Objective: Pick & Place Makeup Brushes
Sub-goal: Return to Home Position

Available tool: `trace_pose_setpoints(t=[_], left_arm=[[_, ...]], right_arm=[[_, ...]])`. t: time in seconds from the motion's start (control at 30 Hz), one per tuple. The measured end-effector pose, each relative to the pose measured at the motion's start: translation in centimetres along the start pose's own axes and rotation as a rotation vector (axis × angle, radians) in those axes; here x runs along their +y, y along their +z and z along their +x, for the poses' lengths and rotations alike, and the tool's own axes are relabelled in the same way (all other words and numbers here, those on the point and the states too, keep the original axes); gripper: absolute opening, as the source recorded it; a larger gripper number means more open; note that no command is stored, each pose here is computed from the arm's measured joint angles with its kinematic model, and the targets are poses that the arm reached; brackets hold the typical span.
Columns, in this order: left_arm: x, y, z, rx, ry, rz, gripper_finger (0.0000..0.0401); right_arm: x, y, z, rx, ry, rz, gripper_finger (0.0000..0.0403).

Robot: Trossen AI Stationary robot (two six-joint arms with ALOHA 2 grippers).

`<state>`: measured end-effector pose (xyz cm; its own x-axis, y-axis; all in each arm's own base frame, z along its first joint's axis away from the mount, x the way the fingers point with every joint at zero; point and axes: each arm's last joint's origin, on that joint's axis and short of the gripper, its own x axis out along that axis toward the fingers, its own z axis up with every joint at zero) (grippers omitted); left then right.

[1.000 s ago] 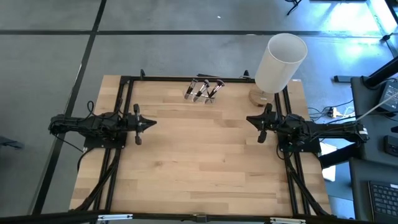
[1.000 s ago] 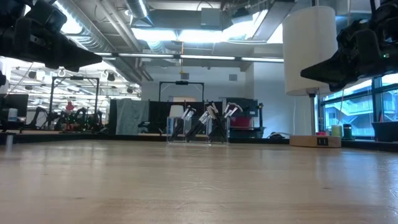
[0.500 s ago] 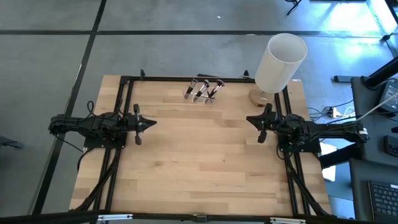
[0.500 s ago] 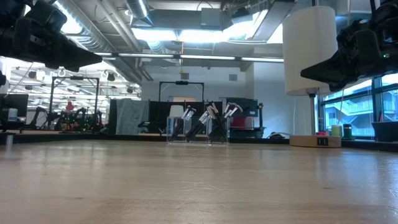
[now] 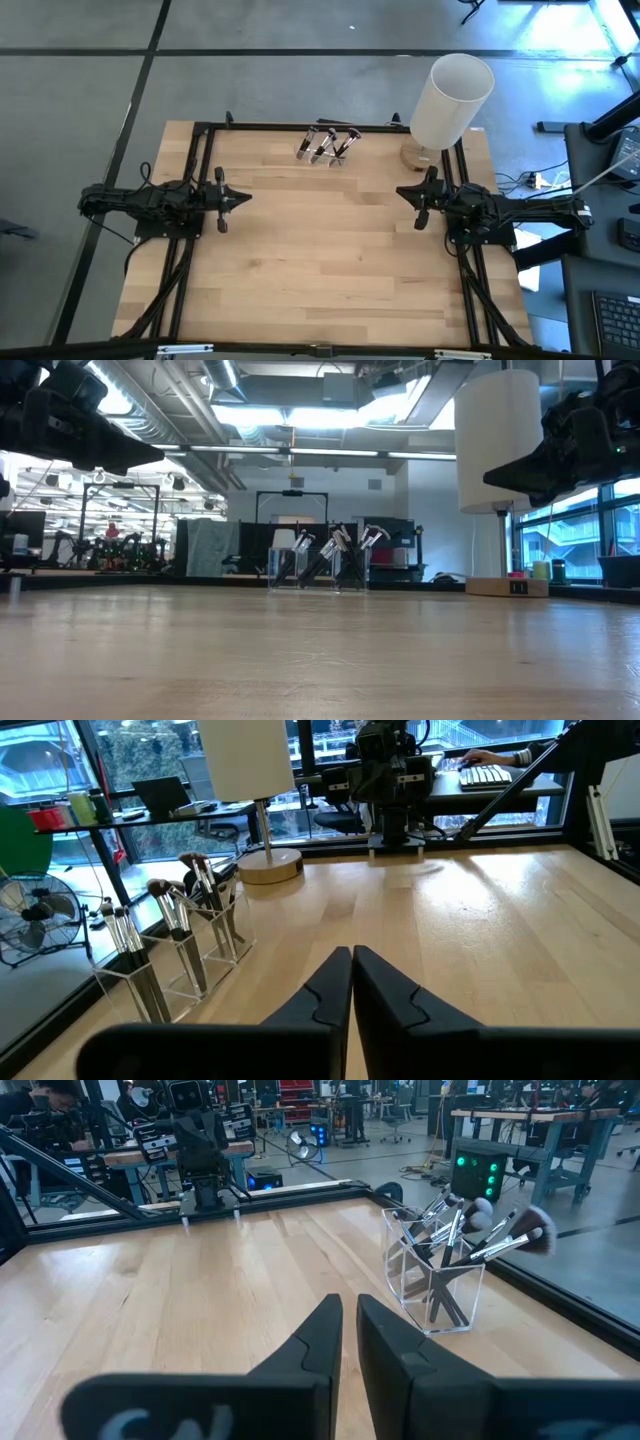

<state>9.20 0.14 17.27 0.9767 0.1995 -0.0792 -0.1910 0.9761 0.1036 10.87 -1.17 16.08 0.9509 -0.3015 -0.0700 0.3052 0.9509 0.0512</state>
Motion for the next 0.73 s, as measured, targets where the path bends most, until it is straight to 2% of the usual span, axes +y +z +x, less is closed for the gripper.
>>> trace_pose_setpoints(t=[0.73], left_arm=[[0.0,0.0,0.0,0.0,0.0,0.0,0.0009]], right_arm=[[0.0,0.0,0.0,0.0,0.0,0.0,0.0037]])
